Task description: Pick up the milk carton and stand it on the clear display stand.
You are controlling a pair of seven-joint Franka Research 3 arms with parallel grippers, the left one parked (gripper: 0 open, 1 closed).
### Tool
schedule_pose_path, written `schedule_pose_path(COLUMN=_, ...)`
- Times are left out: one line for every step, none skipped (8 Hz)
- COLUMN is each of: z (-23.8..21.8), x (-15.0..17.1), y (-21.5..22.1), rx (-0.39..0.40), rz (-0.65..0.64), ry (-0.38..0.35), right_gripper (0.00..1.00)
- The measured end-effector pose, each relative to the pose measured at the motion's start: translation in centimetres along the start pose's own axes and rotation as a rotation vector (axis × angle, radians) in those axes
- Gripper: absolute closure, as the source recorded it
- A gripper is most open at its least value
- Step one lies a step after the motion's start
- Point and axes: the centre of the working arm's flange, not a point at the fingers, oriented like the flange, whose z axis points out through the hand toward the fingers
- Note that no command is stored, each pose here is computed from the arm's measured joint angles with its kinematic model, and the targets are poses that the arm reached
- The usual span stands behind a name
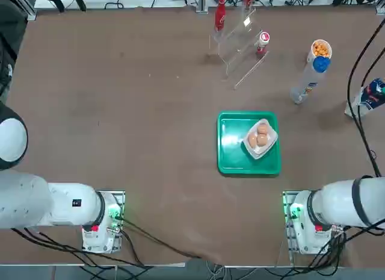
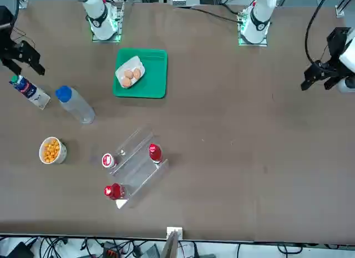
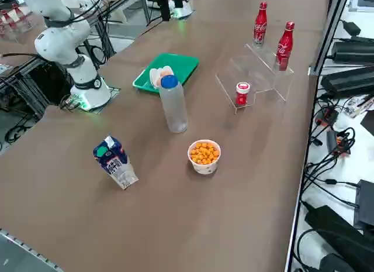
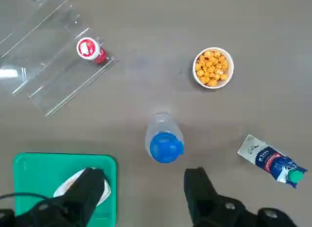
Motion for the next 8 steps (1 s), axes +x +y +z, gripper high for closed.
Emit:
schedule_pose_path(z=0.0, x=0.0, y=-0.1, rx=0.0, rz=-0.004, ry=0.0, right_gripper=0.0)
schedule_pose_path(z=0.0, x=0.0, y=-0.4, rx=0.0, rz=-0.009, ry=0.0, right_gripper=0.0)
schedule_pose_path(z=0.0, x=0.0, y=-0.6, rx=0.0, rz=-0.013, ry=0.0, right_gripper=0.0)
schedule_pose_path(z=0.1, x=0.1, y=-0.5, rx=0.0, rz=-0.011, ry=-0.003, right_gripper=0.0)
schedule_pose_path(z=0.6, x=0.2, y=-0.1, rx=0.0, rz=-0.003, ry=-0.015, right_gripper=0.0)
schedule_pose_path(z=1.6, x=0.5, y=0.9, rx=-0.006, rz=0.014, ry=-0.044, right_gripper=0.0)
schedule_pose_path(z=3.0, x=0.7, y=2.6, rx=-0.025, rz=0.024, ry=-0.084, right_gripper=0.0)
schedule_pose_path(z=4.5, x=0.8, y=4.8, rx=-0.038, rz=-0.022, ry=-0.12, right_gripper=0.01)
